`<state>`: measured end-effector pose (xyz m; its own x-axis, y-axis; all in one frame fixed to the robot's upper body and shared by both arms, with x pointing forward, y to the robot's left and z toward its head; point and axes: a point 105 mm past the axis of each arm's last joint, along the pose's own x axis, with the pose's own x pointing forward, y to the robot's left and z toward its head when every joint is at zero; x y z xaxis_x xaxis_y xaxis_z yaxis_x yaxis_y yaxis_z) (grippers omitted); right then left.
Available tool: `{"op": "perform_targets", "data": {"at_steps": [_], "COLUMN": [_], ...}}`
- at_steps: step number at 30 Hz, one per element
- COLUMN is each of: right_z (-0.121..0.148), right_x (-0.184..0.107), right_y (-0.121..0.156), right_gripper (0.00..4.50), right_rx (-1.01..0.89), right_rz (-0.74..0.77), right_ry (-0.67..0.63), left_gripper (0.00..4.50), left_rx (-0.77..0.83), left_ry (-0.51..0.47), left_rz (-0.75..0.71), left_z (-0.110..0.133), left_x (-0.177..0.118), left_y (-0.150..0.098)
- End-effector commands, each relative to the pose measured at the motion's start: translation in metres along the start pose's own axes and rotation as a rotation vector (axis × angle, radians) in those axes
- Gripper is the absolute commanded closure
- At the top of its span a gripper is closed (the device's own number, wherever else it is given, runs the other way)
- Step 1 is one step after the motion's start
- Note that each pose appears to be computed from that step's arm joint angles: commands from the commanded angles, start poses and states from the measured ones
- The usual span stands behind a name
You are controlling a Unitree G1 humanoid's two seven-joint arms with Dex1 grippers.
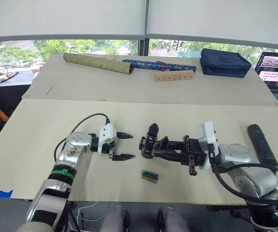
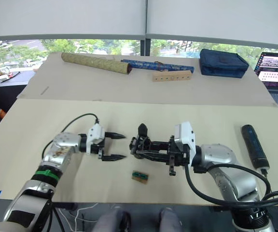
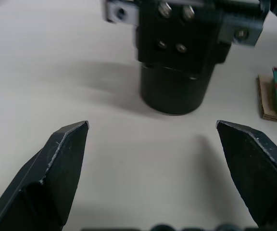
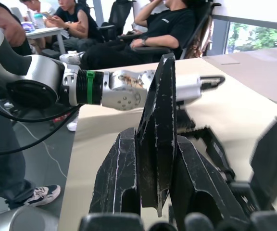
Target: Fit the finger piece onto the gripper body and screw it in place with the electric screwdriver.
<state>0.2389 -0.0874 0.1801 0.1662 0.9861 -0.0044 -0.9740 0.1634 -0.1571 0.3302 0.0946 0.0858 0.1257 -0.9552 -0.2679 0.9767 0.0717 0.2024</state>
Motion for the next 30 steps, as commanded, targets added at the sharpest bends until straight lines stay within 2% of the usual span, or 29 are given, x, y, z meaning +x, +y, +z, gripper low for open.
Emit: {"op": "perform_targets", "data": {"at_steps": [1,5,8,13,16,17,19,30], "right_z": [0.008,0.006,0.004,0.002,0.001,0.002,0.002,-0.013], "right_x": [-0.001,0.001,0.004,0.009,0.014,0.016,0.022,0.037], "right_y": [0.0,0.003,0.003,0.002,0.003,0.003,0.002,-0.015], "right_gripper": [4.06,4.06,4.06,4.06,4.06,4.06,4.06,4.06], "right_rx": [-0.052,-0.049,-0.052,-0.074,-0.096,-0.103,-0.116,-0.171], "right_rz": [0.01,0.018,0.02,0.032,0.05,0.054,0.056,0.011], "right_ry": [-0.022,-0.022,-0.024,-0.033,-0.039,-0.045,-0.062,-0.076], "left_gripper": [0.0,0.0,0.0,0.0,0.79,1.36,2.19,2.23], "left_rx": [0.042,0.055,0.068,0.075,0.096,0.092,0.084,0.055], "left_ry": [-0.026,-0.045,-0.013,-0.016,0.008,0.008,0.01,0.04], "left_rz": [-0.041,-0.08,-0.117,-0.107,-0.099,-0.086,-0.081,-0.073], "left_z": [0.009,0.013,0.008,0.009,0.005,0.004,0.002,-0.006], "left_x": [0.015,0.028,0.032,0.038,0.038,0.038,0.039,0.04], "left_y": [-0.002,-0.008,-0.013,-0.011,-0.01,-0.009,-0.01,-0.013]}}
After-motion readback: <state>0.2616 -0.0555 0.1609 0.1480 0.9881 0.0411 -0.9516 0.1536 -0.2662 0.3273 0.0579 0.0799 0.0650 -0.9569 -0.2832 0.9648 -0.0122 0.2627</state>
